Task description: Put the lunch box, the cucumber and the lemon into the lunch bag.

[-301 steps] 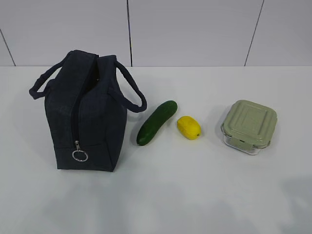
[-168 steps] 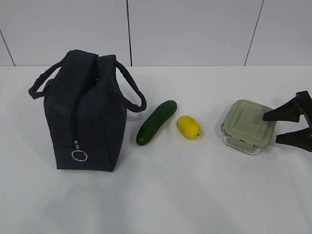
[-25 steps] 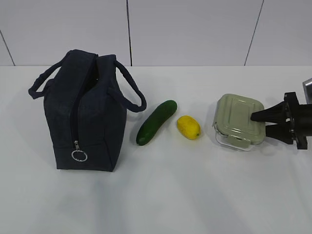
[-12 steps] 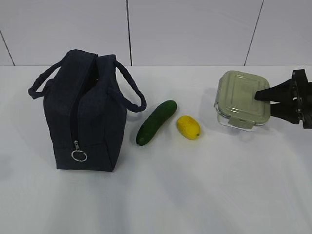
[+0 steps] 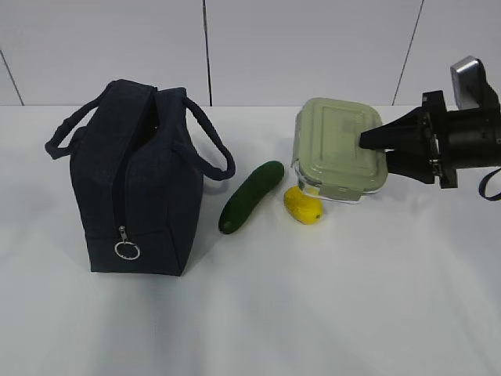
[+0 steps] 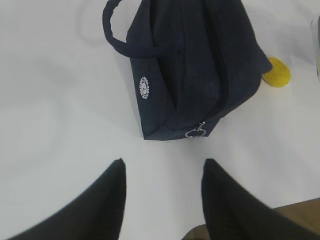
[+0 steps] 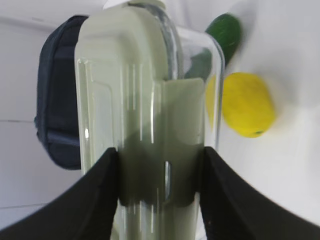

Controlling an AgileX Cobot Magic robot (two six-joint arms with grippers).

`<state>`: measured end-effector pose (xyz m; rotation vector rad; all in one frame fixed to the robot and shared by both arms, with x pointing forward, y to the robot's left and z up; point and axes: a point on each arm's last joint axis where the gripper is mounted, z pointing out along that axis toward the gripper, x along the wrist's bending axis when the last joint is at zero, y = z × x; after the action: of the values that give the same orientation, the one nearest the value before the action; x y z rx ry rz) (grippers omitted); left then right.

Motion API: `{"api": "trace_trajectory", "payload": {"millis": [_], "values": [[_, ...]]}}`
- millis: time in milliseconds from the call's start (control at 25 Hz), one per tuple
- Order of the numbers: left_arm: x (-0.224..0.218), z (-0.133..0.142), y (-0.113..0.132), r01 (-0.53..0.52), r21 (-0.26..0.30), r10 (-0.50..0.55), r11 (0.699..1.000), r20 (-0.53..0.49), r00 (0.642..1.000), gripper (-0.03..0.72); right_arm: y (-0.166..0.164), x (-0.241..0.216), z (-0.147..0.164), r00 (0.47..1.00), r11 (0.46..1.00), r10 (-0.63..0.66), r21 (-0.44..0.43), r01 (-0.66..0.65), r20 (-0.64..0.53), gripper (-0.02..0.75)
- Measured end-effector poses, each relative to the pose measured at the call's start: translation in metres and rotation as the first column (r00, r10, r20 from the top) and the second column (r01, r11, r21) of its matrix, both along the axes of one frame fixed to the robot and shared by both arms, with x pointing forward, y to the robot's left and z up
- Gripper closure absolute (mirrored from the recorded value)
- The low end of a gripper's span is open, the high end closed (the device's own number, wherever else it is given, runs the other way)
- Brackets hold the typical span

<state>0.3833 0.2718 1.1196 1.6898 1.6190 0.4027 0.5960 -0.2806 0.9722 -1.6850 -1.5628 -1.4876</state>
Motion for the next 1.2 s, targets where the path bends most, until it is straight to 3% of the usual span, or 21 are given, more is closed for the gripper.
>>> {"api": "trace_trajectory", "payload": {"millis": [240, 560, 1000, 1200], "values": [[0.059, -0.014, -0.003, 0.021, 0.006, -0.020, 1.000, -0.114, 0.993, 0.279, 0.035, -0.001, 0.006, 0.998, 0.997, 0.059, 0.048, -0.059, 0.010, 0.389], [0.133, -0.035, -0.019, 0.117, -0.118, -0.131, 0.986, -0.117, 0.984, 0.276, 0.065, -0.002, 0.012, 0.997, 0.990, 0.078, 0.120, -0.079, 0.018, 0.389], [0.200, -0.070, -0.030, 0.183, -0.198, -0.214, 0.963, -0.145, 0.966, 0.276, 0.101, -0.006, 0.018, 0.994, 0.976, 0.109, 0.189, -0.110, 0.019, 0.390], [0.212, -0.098, -0.032, 0.191, -0.226, -0.240, 0.955, -0.216, 0.946, 0.313, 0.111, -0.010, 0.018, 0.991, 0.972, 0.135, 0.191, -0.136, 0.019, 0.390]]}}
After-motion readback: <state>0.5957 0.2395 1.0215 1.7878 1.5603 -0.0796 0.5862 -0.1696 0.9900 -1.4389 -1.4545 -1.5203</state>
